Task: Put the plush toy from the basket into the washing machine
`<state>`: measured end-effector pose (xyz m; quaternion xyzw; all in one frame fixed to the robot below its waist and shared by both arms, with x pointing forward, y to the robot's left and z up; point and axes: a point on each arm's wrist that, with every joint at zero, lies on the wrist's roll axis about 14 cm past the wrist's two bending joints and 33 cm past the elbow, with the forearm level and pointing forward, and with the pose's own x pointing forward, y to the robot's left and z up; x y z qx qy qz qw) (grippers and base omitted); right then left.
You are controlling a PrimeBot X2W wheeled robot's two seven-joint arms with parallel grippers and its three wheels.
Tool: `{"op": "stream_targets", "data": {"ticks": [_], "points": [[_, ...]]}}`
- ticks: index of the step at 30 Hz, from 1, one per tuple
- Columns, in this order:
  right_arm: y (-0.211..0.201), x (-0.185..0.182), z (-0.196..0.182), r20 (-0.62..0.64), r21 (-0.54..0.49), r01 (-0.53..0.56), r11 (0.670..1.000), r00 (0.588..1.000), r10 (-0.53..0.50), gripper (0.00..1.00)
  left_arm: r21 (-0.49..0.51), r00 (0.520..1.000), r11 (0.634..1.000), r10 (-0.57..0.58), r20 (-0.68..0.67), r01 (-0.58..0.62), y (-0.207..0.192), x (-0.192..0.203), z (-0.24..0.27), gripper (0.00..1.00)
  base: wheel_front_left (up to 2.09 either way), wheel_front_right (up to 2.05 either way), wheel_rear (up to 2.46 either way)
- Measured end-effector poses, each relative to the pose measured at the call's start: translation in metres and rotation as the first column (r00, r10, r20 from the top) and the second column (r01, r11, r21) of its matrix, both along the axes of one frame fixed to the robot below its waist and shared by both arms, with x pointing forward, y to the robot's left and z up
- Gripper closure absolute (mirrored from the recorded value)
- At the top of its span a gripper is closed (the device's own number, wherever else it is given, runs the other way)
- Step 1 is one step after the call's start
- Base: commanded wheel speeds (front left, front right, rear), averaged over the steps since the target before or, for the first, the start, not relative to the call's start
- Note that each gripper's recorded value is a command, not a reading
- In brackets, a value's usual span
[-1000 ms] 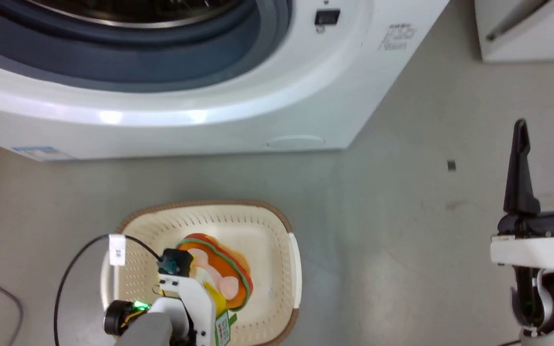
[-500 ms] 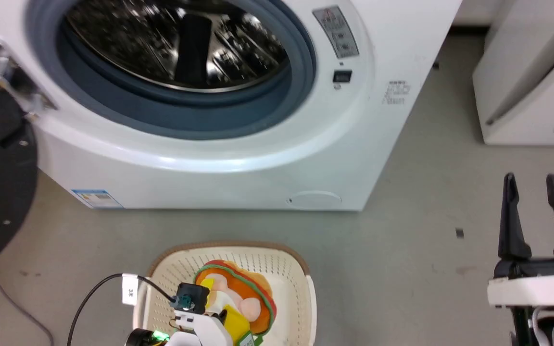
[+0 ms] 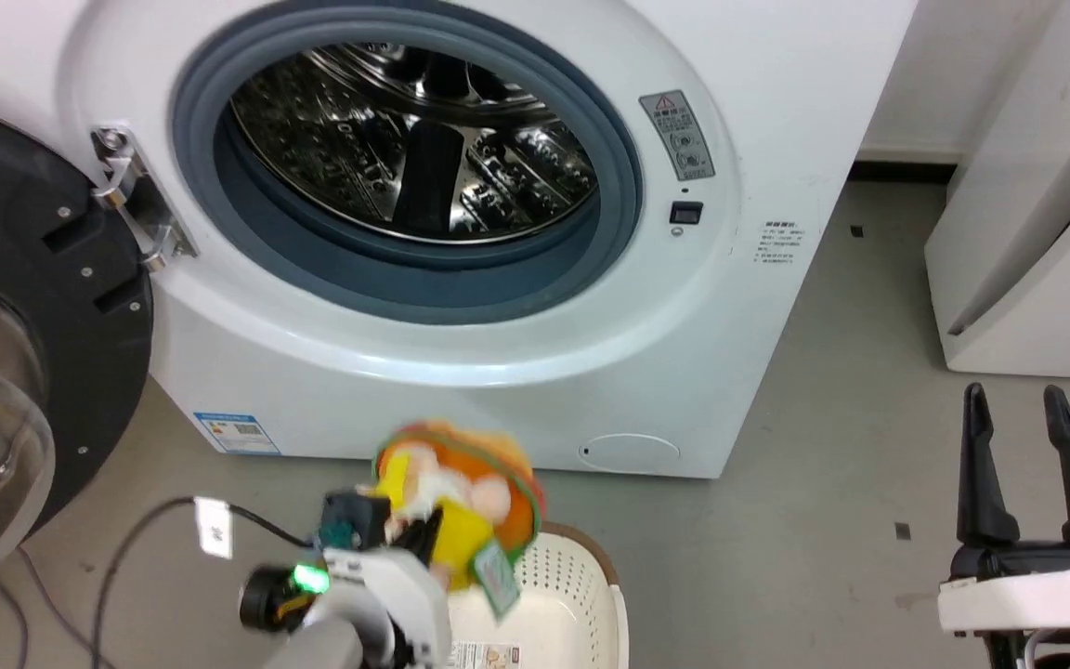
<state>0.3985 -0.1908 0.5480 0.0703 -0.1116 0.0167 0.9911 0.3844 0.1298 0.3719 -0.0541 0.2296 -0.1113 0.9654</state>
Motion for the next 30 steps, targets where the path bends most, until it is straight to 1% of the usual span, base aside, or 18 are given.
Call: {"op": "stream_targets", "data": {"ticks": [3, 7, 15, 18, 24, 30], "points": [[0.0, -0.002, 0.002, 0.006, 0.0, -0.001, 1.0, 1.0, 0.001, 0.0, -0.025, 0.993, 0.999, 0.037, 0.108, -0.035, 0.004, 0.019, 0.03, 1.0, 0.0, 0.0, 0.0], [-0.001, -0.004, 0.005, 0.014, -0.001, 0.003, 1.0, 1.0, -0.003, 0.0, -0.037, 0.969, 0.998, 0.067, 0.238, -0.06, 0.008, 0.037, 0.068, 1.0, 0.0, 0.0, 0.0], [-0.006, -0.005, 0.007, 0.021, -0.003, 0.017, 1.0, 1.0, -0.017, 0.0, -0.029, 0.916, 0.994, 0.106, 0.386, -0.102, 0.017, 0.055, 0.11, 1.0, 0.0, 0.0, 0.0], [-0.009, -0.005, 0.005, 0.015, -0.005, 0.027, 1.0, 1.0, -0.027, 0.0, -0.039, 0.899, 0.992, 0.123, 0.419, -0.117, 0.019, 0.063, 0.12, 1.0, 0.0, 0.0, 0.0], [-0.015, 0.003, 0.001, 0.007, -0.008, 0.045, 0.999, 0.999, -0.045, 0.0, -0.028, 0.896, 0.991, 0.128, 0.426, -0.128, 0.018, 0.077, 0.116, 1.0, 0.0, 0.0, 0.0], [-0.02, 0.017, -0.004, -0.001, -0.014, 0.058, 0.998, 0.998, -0.058, 0.0, -0.027, 0.888, 0.99, 0.134, 0.439, -0.137, 0.021, 0.109, 0.117, 1.0, 0.0, 0.0, 0.0]]}}
